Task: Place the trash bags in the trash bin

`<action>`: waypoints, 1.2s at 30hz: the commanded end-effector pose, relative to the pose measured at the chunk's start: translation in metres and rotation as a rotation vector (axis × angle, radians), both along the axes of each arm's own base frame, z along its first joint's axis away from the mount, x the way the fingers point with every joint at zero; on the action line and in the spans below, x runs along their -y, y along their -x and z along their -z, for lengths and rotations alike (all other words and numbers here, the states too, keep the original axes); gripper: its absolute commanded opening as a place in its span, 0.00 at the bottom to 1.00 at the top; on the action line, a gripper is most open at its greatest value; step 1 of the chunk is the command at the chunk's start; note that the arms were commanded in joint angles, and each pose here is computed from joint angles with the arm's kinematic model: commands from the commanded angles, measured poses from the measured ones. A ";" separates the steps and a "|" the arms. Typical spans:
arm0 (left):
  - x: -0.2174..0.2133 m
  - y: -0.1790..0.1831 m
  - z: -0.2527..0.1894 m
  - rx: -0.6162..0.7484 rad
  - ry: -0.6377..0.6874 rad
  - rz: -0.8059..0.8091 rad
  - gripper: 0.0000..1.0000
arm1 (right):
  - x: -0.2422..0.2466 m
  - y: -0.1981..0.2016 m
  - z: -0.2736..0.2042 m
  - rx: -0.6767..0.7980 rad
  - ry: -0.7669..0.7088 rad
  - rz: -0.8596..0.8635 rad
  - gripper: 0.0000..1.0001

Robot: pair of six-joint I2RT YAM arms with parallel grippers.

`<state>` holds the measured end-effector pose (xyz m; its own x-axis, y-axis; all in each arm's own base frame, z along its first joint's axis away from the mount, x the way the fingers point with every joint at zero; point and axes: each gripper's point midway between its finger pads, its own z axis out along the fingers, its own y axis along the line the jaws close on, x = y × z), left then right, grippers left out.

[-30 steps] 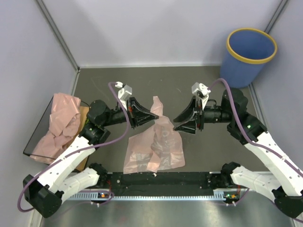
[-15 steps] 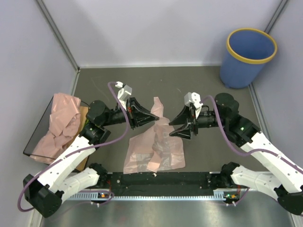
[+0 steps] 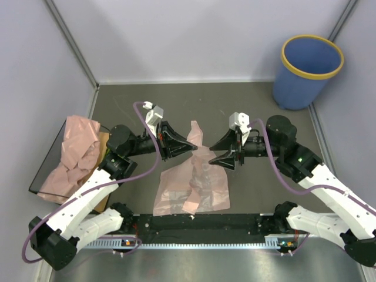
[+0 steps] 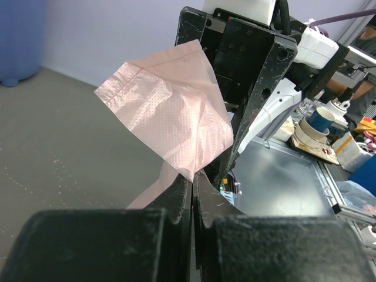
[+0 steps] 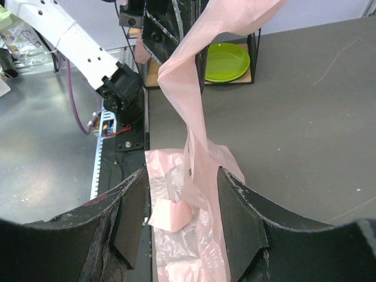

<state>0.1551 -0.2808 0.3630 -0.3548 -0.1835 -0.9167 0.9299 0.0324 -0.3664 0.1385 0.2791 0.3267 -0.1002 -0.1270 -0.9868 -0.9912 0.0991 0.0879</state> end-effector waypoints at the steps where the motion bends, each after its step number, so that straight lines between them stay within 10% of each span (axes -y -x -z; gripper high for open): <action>1: -0.003 0.008 -0.016 0.077 0.041 0.014 0.00 | -0.007 0.003 -0.026 0.042 -0.071 -0.033 0.51; 36: 0.003 -0.010 -0.005 0.023 0.005 -0.070 0.00 | -0.044 -0.001 -0.066 -0.103 -0.183 -0.081 0.30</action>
<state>0.1606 -0.2843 0.3570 -0.3463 -0.1817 -0.9204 0.9284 0.0743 -0.3640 0.1511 0.3176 0.3467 -0.2409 -0.0570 -0.9689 -0.9689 0.0713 0.2368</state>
